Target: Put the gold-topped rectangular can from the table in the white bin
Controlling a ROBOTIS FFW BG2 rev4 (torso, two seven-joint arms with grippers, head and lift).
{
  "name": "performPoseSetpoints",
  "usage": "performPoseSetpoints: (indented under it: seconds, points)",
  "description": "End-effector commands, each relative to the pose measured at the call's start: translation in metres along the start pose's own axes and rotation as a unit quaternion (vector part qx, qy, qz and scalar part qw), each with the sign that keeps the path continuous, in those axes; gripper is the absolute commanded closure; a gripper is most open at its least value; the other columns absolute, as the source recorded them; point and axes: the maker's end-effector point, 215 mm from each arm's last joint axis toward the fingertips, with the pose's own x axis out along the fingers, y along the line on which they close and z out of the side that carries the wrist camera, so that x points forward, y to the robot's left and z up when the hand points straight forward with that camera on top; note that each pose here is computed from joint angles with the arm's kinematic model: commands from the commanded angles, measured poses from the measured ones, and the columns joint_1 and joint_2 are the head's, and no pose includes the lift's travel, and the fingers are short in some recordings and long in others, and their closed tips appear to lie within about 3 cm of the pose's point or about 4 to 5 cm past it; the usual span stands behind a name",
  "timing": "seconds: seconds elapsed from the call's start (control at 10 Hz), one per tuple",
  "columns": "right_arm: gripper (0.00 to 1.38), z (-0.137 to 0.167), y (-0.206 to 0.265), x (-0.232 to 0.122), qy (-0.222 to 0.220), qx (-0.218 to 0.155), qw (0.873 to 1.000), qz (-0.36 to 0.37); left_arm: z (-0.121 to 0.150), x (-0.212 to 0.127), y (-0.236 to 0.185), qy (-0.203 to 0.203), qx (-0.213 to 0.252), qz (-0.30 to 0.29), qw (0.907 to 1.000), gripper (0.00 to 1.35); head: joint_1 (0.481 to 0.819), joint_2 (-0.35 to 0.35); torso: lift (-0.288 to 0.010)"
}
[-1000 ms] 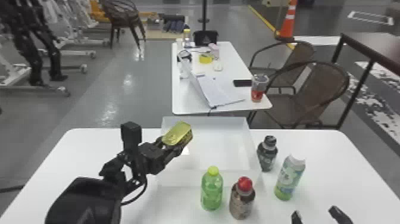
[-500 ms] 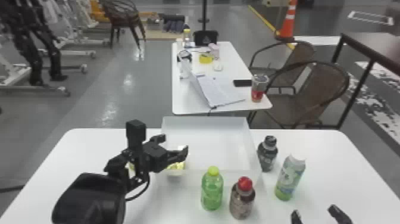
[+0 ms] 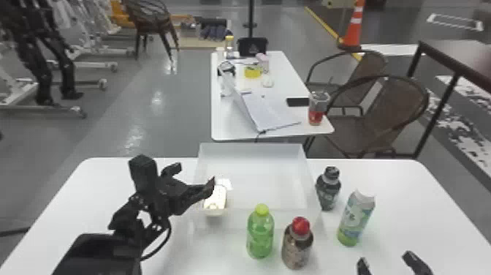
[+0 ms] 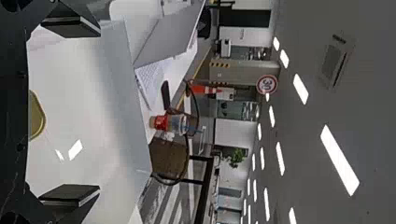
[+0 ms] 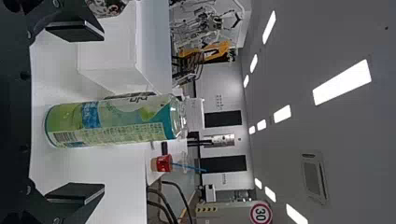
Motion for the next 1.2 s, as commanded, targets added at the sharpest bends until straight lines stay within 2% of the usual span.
performPoseSetpoints:
  seconds: [0.0,0.4,0.5,0.7,1.1]
  points:
    - [0.15,0.002,0.000,-0.001,-0.002,0.000,1.000,-0.001,-0.002,-0.039,0.013,-0.028,-0.010,0.053,0.9981,0.12,0.549,0.000,-0.100]
    - [0.15,0.001,-0.002,-0.009,0.000,0.001,1.000,-0.004,-0.023,-0.136,0.042,-0.046,-0.023,0.182,0.9819,0.12,0.549,0.000,-0.100]
    - [0.15,0.000,-0.003,-0.011,0.002,0.002,1.000,-0.006,-0.025,-0.155,0.040,-0.049,-0.021,0.201,0.9780,0.12,0.549,0.000,-0.100]
    - [0.15,-0.001,-0.003,-0.015,0.005,0.002,1.000,-0.008,-0.050,-0.193,0.029,-0.033,-0.033,0.239,0.9700,0.12,0.549,0.000,-0.100]
    - [0.15,-0.008,-0.003,-0.031,0.016,0.003,1.000,-0.014,-0.071,-0.224,0.017,-0.016,-0.044,0.268,0.9624,0.12,0.549,0.000,-0.100]
